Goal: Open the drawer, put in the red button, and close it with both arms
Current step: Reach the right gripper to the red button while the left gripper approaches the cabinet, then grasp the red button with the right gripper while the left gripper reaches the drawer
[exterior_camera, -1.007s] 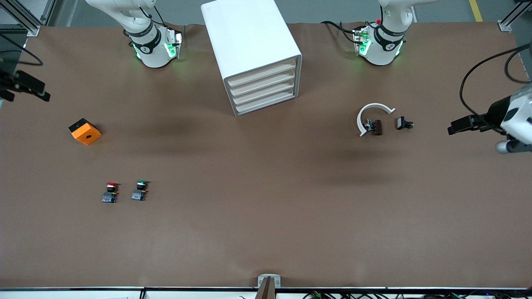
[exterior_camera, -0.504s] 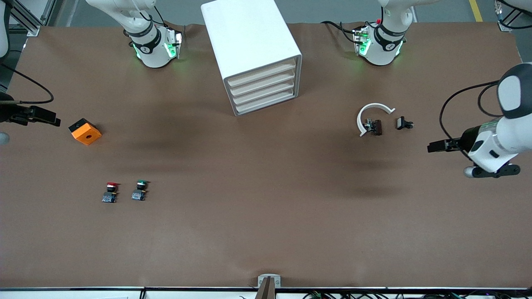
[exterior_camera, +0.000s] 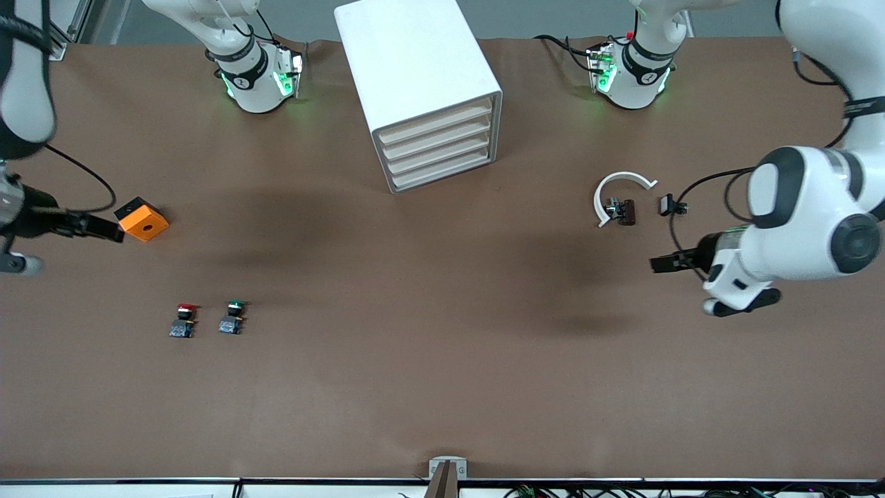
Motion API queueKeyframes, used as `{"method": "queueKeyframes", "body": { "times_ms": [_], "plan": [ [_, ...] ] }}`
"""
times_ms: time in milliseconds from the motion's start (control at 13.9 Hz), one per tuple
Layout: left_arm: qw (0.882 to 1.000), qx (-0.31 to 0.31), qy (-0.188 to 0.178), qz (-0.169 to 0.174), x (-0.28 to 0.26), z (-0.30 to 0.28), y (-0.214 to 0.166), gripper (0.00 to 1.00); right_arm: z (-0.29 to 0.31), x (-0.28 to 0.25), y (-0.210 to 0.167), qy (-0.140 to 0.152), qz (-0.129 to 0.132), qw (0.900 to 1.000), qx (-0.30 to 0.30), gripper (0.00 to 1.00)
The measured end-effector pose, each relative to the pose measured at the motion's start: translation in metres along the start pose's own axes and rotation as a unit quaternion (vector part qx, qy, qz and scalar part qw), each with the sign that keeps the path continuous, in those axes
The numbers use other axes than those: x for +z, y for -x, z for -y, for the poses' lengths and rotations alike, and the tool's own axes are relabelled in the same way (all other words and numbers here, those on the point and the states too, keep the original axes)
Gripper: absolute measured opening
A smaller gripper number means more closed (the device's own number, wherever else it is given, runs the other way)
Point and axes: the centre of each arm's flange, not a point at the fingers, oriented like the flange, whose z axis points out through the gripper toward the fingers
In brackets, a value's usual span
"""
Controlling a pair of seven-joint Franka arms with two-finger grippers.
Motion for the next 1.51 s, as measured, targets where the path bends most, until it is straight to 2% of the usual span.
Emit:
{"method": "queueKeyframes", "body": {
  "times_ms": [216,360,576,719,863,1151,1223,1439,1511],
  "plan": [
    [0.994,-0.107,0.028,0.027,0.015,-0.051,0.014,1.0,0.016,0.052,-0.026,0.005,-0.02,1.0,-0.01,1.0],
    [0.981,-0.176,0.052,0.054,0.024,-0.078,0.017,1.0,0.02,0.089,-0.045,0.009,-0.038,0.999,-0.011,1.0],
    [0.951,-0.278,0.078,0.109,0.044,-0.116,0.024,1.0,0.018,0.145,-0.071,0.012,-0.069,0.998,-0.007,1.0],
    [0.927,-0.339,0.076,0.141,0.059,-0.133,0.028,1.0,0.016,0.181,-0.084,0.016,-0.091,0.996,-0.006,1.0],
    [0.898,-0.402,0.051,0.171,0.081,-0.144,0.033,1.0,0.011,0.217,-0.092,0.019,-0.1,0.995,-0.003,1.0],
    [0.834,-0.49,-0.027,0.251,0.127,-0.159,0.048,1.0,-0.003,0.25,-0.102,0.024,-0.095,0.995,0.002,1.0],
    [0.817,-0.506,-0.045,0.273,0.133,-0.166,0.057,1.0,-0.006,0.252,-0.103,0.023,-0.095,0.995,0.005,1.0],
    [0.753,-0.558,-0.112,0.331,0.144,-0.183,0.084,1.0,-0.01,0.258,-0.103,0.015,-0.091,0.996,0.014,1.0],
    [0.737,-0.568,-0.133,0.341,0.15,-0.186,0.091,1.0,-0.009,0.261,-0.103,0.012,-0.09,0.996,0.016,1.0]
  ]
}}
